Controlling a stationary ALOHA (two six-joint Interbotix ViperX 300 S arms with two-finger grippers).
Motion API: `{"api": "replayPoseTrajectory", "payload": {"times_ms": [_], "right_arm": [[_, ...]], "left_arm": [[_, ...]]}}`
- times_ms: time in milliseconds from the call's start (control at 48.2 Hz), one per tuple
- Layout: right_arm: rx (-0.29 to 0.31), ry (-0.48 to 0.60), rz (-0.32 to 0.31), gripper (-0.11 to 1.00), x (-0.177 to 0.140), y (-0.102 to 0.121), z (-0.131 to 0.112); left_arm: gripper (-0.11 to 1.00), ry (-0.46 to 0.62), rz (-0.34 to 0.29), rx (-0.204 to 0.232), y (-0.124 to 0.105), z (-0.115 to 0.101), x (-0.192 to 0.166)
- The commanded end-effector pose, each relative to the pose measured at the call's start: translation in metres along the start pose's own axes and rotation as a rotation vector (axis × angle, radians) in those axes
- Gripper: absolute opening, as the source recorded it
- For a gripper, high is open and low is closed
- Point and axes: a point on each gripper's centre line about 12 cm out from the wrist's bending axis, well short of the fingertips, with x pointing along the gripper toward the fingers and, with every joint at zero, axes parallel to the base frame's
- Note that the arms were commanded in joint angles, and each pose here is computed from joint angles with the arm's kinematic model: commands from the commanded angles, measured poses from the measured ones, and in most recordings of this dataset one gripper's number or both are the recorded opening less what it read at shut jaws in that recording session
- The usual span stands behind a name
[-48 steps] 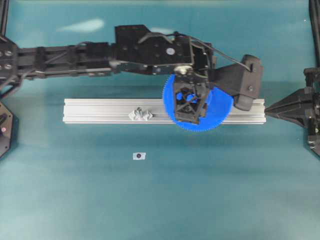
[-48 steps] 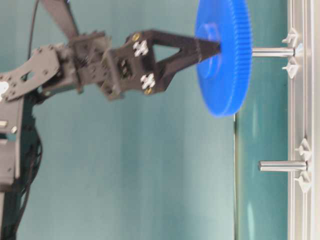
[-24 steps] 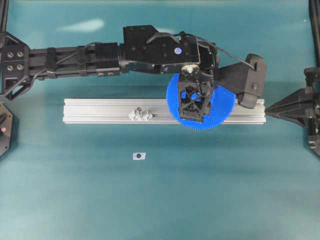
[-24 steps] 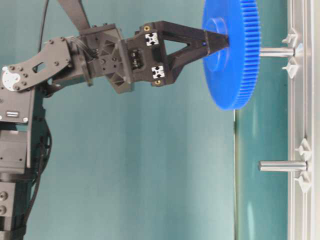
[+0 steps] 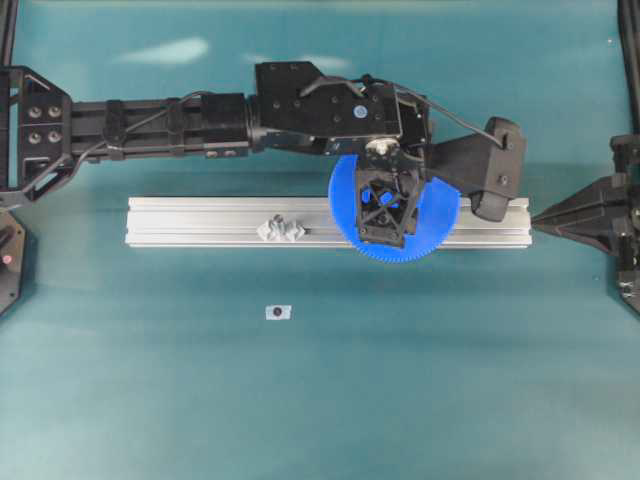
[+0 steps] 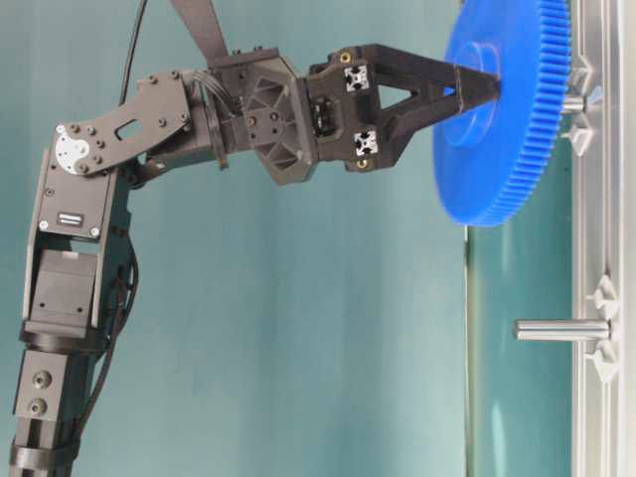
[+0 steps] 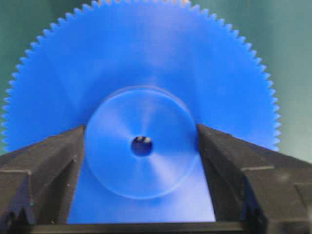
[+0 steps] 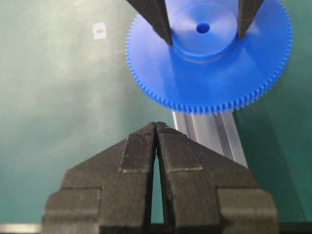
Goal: Insert the large gear onto the shaft.
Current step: 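Align the gear's center hole above the right metal shaft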
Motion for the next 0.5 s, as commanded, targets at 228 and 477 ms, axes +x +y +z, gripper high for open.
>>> {"api": "replayPoseTrajectory", "payload": {"times_ms": [228,477], "right_arm": [[0.014,-0.008,-0.001,0.09,0.000,0.000,0.005],[0.015,-0.008,-0.001,0.09,0.000,0.000,0.005]], "left_arm": [[0.76,-0.023,0.018,-0.033,0.011,-0.005,-0.016],[0.76,0.002,0.010,-0.045,0.008,-0.016,-0.016]]}}
